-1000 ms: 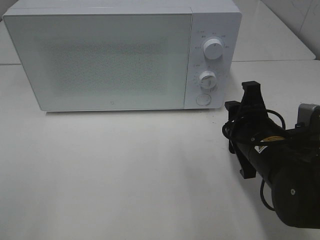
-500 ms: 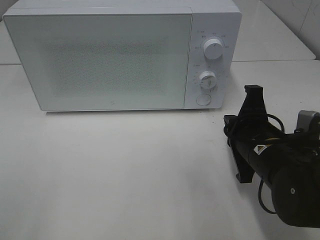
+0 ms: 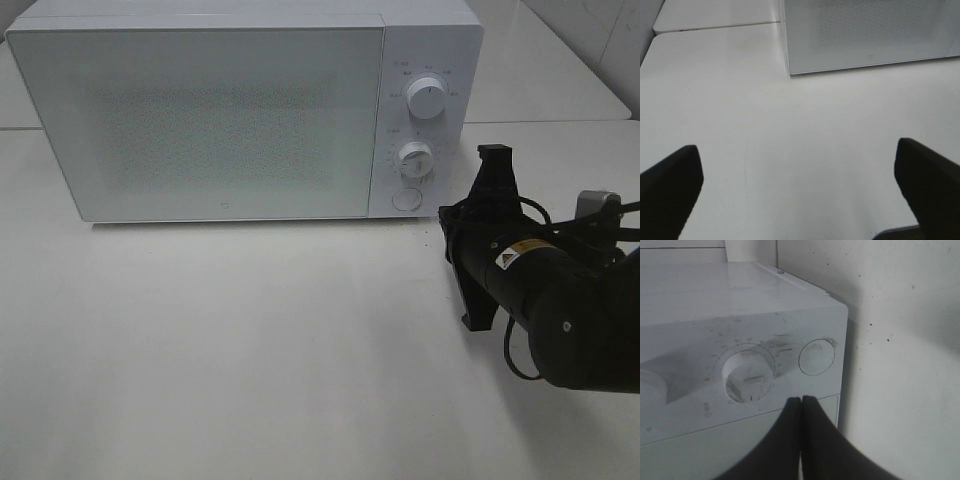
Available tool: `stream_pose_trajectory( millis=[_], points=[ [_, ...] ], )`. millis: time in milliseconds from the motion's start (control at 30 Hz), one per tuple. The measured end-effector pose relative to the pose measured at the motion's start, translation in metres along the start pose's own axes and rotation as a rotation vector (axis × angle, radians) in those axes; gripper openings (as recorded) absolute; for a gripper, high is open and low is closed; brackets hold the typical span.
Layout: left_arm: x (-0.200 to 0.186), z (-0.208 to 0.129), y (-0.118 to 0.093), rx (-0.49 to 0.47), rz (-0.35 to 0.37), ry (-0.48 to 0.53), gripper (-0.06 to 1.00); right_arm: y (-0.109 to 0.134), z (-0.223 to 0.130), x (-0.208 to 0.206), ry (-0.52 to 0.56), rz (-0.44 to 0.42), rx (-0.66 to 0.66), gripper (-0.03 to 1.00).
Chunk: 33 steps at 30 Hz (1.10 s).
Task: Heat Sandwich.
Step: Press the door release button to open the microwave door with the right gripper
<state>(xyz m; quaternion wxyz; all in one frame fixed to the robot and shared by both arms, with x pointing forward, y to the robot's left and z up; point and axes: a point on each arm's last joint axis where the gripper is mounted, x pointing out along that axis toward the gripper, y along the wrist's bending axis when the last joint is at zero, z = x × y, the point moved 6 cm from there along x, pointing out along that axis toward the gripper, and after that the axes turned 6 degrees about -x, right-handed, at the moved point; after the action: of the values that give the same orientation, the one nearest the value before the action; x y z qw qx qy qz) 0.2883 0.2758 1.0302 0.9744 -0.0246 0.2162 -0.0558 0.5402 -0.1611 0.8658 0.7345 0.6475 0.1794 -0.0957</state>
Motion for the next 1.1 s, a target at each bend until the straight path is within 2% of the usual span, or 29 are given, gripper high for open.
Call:
stream_pose_trajectory(
  millis=[400, 1100],
  points=[
    [0.0, 0.0, 0.0, 0.0, 0.0, 0.0, 0.99, -0.008, -0.018, 0.037, 0.013, -0.039, 0.002, 0.01],
    [0.0, 0.0, 0.0, 0.001, 0.002, 0.0, 0.99, -0.011, -0.015, 0.086, -0.009, -0.078, 0.04, 0.01]
  ],
)
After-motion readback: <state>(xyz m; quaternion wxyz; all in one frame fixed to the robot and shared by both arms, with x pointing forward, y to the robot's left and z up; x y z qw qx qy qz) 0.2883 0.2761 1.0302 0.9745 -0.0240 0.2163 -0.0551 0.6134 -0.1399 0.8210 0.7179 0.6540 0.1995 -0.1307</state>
